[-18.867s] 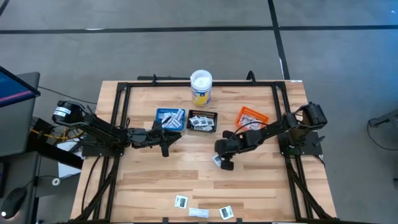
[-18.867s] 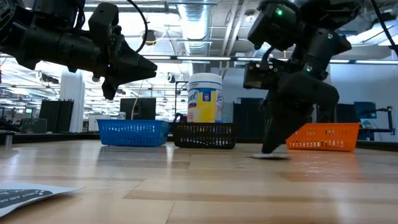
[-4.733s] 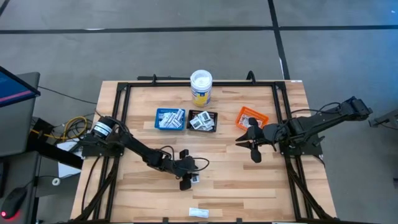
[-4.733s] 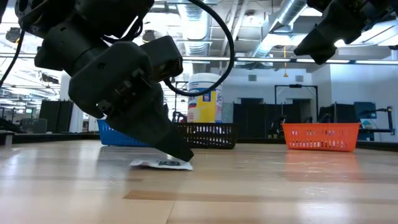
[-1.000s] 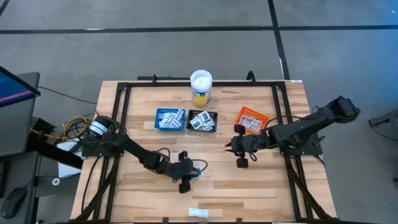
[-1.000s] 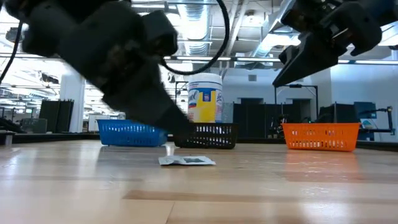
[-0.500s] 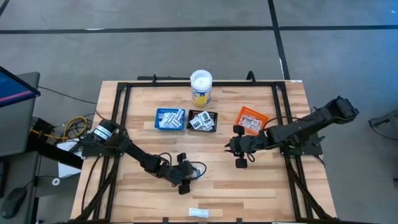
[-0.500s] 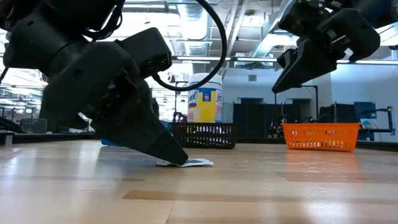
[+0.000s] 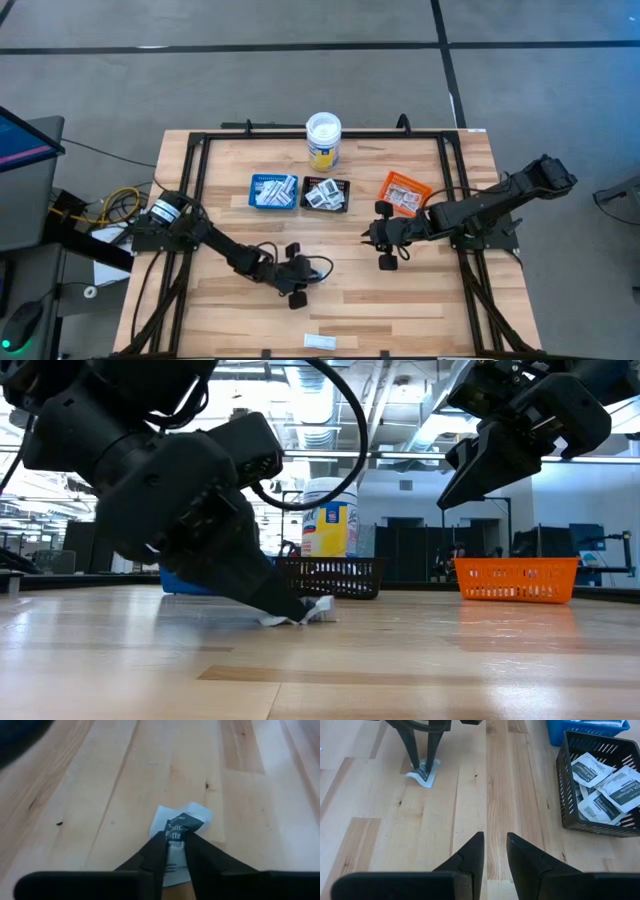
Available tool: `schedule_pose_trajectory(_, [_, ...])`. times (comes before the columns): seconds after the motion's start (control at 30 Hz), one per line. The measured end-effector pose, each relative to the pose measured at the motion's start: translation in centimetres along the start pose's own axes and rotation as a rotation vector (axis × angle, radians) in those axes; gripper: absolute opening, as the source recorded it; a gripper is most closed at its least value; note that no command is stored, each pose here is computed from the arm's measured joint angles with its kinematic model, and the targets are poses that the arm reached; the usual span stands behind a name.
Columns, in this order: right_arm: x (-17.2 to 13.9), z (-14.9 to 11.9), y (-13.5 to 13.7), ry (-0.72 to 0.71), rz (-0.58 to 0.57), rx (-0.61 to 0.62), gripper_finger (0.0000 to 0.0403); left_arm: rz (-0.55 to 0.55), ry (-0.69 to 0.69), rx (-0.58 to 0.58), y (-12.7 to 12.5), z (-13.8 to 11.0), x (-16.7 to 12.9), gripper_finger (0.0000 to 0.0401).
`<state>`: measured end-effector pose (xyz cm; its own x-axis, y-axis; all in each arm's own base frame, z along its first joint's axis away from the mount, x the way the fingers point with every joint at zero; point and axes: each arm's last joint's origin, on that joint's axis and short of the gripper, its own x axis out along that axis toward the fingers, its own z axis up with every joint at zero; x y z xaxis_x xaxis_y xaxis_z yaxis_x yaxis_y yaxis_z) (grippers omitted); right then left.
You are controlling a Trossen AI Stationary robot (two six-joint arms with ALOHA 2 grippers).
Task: Pick & Place First Aid Supplies
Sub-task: Put the black towelette pack into the black bin
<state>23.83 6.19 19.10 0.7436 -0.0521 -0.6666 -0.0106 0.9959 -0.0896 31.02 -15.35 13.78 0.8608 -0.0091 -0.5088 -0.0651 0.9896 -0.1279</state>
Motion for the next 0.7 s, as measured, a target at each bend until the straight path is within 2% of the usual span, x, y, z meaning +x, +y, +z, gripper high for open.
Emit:
schedule_pose_trajectory(0.1, [0.0,0.0,0.0,0.0,0.0,0.0,0.0077,0.001,-0.018,-0.003,0.2,0.2,0.1,0.006])
schedule_pose_trajectory(0.23, [0.0,0.0,0.0,0.0,0.0,0.0,0.0077,0.009,-0.094,0.057,0.6,1.0,0.4,0.0059])
schedule_pose_trajectory(0.37, [0.0,0.0,0.0,-0.001,0.0,0.001,0.0077,0.115,-0.176,0.146,2.1,2.9,0.2,0.0067])
schedule_pose_trajectory(0.47, [0.0,0.0,0.0,-0.002,0.002,0.024,0.0077,0.228,-0.233,0.175,4.3,5.1,-0.4,0.0072])
schedule_pose_trajectory(0.57, [0.0,-0.1,0.0,0.0,0.004,0.106,0.0077,0.316,-0.306,0.181,7.0,7.9,-1.7,0.0073])
schedule_pose_trajectory(0.7, [0.1,-0.7,0.2,0.016,0.008,0.161,0.0077,0.419,-0.37,0.121,11.5,10.6,-3.2,0.0074])
